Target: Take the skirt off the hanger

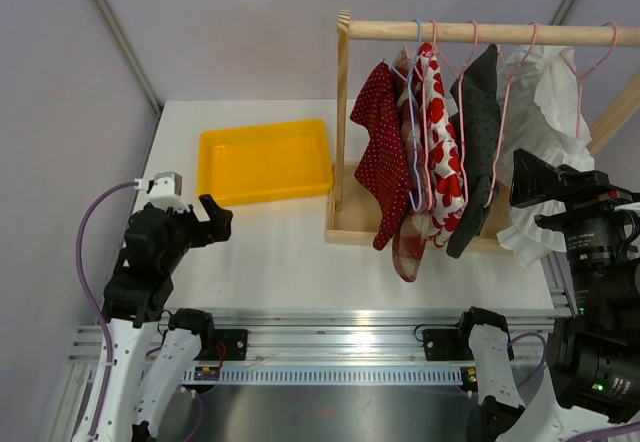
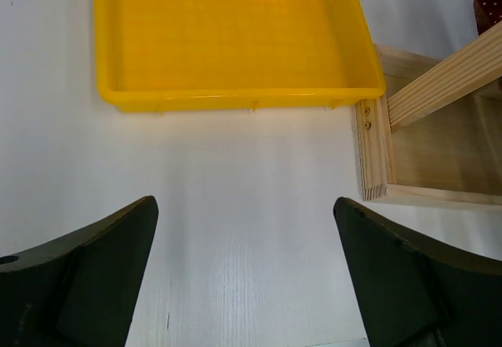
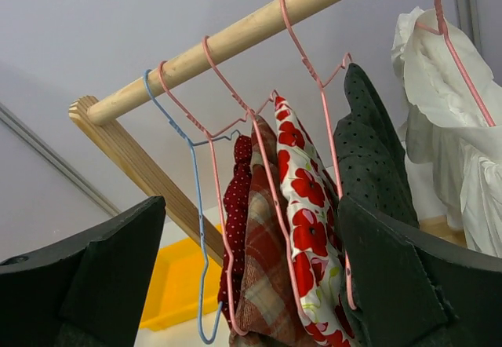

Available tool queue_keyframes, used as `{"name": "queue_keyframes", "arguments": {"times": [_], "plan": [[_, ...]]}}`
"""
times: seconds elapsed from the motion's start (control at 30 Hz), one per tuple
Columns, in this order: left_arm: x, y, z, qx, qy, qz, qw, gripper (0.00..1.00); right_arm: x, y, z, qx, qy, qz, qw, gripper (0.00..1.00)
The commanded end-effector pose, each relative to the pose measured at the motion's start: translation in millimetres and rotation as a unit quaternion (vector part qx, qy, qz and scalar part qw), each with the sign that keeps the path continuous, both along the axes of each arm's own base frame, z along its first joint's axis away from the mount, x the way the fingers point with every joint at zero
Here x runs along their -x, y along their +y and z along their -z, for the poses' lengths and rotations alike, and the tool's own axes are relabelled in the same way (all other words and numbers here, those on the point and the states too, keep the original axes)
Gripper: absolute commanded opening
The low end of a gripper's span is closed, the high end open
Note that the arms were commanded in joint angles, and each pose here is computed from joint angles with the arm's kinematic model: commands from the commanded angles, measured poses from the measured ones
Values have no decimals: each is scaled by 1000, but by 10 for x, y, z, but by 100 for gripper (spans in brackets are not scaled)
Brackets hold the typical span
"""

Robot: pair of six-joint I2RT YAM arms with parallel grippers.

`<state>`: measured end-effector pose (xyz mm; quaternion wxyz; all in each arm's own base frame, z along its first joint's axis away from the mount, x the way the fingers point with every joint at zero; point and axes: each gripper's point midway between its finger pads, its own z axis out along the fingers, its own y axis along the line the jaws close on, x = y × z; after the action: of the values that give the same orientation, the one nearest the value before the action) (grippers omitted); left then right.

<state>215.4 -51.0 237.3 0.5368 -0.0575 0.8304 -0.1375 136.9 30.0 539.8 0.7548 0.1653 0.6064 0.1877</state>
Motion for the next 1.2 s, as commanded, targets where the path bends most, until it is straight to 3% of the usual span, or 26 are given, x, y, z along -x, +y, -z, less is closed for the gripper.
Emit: {"name": "queue_keyframes", "arguments": {"times": [0.0, 0.17, 0.33, 0.5, 0.73, 1.0, 1.17], "plan": [[-34, 16, -90, 0, -13, -4, 1000, 99, 131, -62, -124, 33, -34, 27, 999, 99], [-45, -6, -72, 0, -10, 2, 1000, 99, 191, -170, -226, 34, -54, 51, 997, 99], [-27, 5, -90, 0, -14, 0, 1000, 99, 261, -486, -307, 28, -66, 139, 988, 99], [18, 20, -160, 2, -34, -2, 999, 99, 203, -844, -232, 22, -27, 231, 972, 100], [51, 12, -189, 4, -43, 1, 999, 99, -338, -1104, 25, 31, 49, 266, 962, 99], [101, 19, -249, 4, -63, 1, 998, 99, -1177, -1126, 328, 46, 102, 218, 970, 96], [88, 16, -238, 4, -60, 1, 998, 99, -1462, -1227, 387, 56, 115, 226, 966, 92]]}}
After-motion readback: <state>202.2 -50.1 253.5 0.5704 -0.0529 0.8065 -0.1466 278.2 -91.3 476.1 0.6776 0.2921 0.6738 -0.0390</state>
